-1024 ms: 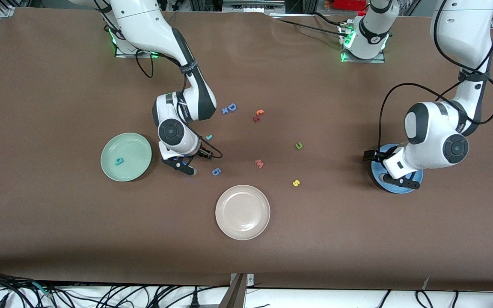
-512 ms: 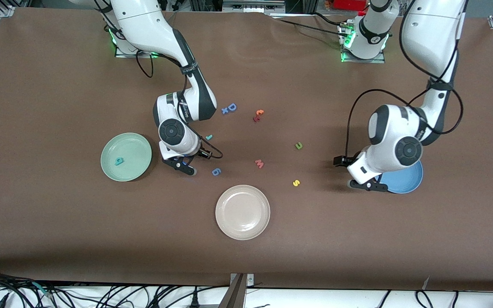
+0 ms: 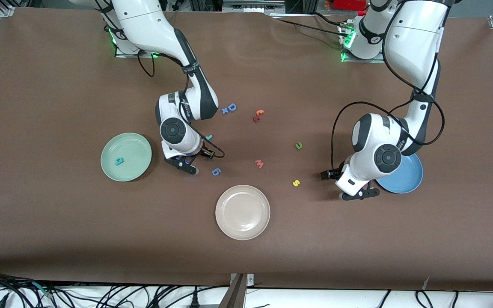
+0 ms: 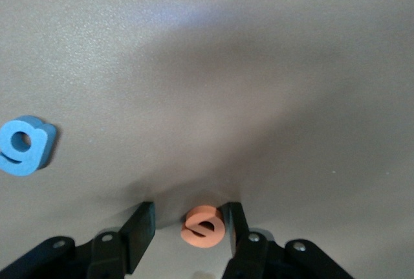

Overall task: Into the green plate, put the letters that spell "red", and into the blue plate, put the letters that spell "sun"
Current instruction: 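Grip the orange e with the right gripper while the left gripper grips s, then place the orange e in the green plate with the right gripper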

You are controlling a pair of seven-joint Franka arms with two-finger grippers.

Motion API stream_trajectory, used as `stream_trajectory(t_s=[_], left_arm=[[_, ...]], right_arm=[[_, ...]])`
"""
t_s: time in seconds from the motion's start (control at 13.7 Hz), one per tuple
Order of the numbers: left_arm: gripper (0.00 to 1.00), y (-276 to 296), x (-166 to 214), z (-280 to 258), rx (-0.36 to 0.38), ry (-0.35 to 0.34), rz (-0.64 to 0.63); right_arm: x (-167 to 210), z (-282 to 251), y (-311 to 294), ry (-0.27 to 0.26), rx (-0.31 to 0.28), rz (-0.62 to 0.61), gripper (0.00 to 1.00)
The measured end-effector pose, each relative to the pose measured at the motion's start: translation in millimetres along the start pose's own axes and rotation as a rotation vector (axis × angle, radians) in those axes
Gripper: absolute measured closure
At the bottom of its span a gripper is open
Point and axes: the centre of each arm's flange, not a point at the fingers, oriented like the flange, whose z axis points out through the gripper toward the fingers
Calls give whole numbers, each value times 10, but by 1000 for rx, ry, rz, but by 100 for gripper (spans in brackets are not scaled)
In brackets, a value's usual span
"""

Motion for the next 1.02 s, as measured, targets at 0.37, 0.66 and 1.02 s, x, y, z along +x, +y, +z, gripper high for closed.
stream_trajectory(t_s=[0.37,0.66,1.02], left_arm=[[0,472,-79,-81,-23,50,-131],[0,778,-182,-39,-45,91,-153],[0,1024,-257,264,-69,146,-198]], right_arm=[[2,-37,-6,2,6,0,67],[2,-39,-6,2,8,1,71],[104,-156,108,-29,-27,-3,71]])
